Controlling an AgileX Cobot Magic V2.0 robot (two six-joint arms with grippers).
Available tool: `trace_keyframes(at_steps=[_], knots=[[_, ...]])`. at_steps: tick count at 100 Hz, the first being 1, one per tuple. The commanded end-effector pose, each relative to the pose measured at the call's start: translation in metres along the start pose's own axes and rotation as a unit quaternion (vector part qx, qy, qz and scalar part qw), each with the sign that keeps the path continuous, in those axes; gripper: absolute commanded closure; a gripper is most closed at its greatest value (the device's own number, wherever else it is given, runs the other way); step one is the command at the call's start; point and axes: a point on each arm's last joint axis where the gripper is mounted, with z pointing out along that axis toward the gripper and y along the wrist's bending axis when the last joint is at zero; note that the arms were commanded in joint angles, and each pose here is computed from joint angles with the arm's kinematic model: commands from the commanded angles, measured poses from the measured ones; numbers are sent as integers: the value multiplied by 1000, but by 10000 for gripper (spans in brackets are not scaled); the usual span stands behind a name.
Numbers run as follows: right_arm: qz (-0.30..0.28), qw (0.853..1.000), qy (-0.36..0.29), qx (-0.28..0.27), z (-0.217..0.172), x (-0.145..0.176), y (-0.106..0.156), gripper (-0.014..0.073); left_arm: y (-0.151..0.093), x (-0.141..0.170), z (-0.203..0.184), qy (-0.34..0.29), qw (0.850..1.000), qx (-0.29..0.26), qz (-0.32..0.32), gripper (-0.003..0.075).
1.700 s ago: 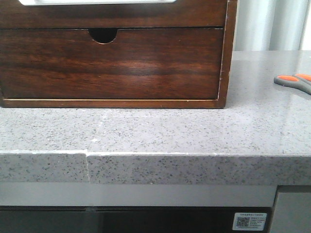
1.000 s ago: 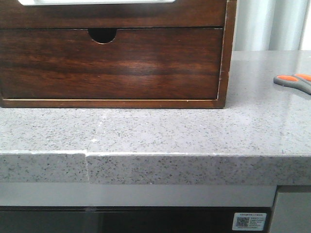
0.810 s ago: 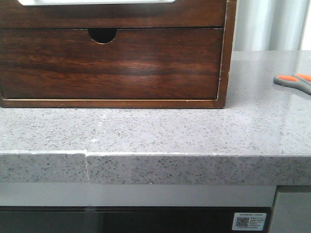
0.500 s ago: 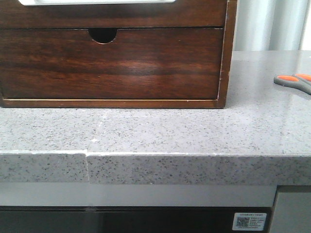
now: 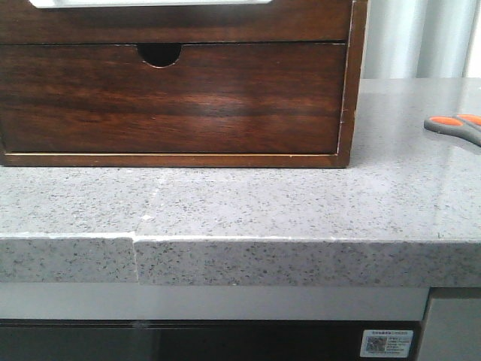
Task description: Put scissors in drawer with both arms
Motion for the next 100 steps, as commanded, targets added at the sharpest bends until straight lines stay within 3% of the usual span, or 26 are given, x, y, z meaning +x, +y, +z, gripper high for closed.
trace_keyframes(at_steps=[1, 13, 29, 46, 67, 77, 88, 94, 100], knots=[[26, 998, -52, -2, -2, -7, 0, 655, -2, -5, -2, -64, 998, 8, -9, 739], [55, 997, -51, -7, -3, -12, 1, 655, -1, -15, -4, -90, 995, 11, -46, 739], [88, 995, -30, -29, -5, -33, 2, 656, 2, -41, -8, -82, 996, 8, -47, 739], [95, 993, 52, -44, 2, -55, 5, 656, 5, -75, -6, -65, 997, 7, -49, 739], [119, 988, 83, -46, 18, -65, 6, 656, 6, -93, 4, -104, 994, 9, -35, 731], [118, 987, 100, -45, 22, -60, 7, 656, 5, -93, 12, -94, 995, 9, -12, 618], [118, 986, 110, -44, 23, -54, 7, 656, 4, -98, 22, -113, 993, 16, 4, 393], [119, 987, 98, -42, 24, -55, 7, 656, 2, -102, 27, -134, 991, 22, 18, 334], [119, 988, 87, -42, 24, -57, 6, 656, -3, -106, 33, -158, 984, 38, 77, 325]])
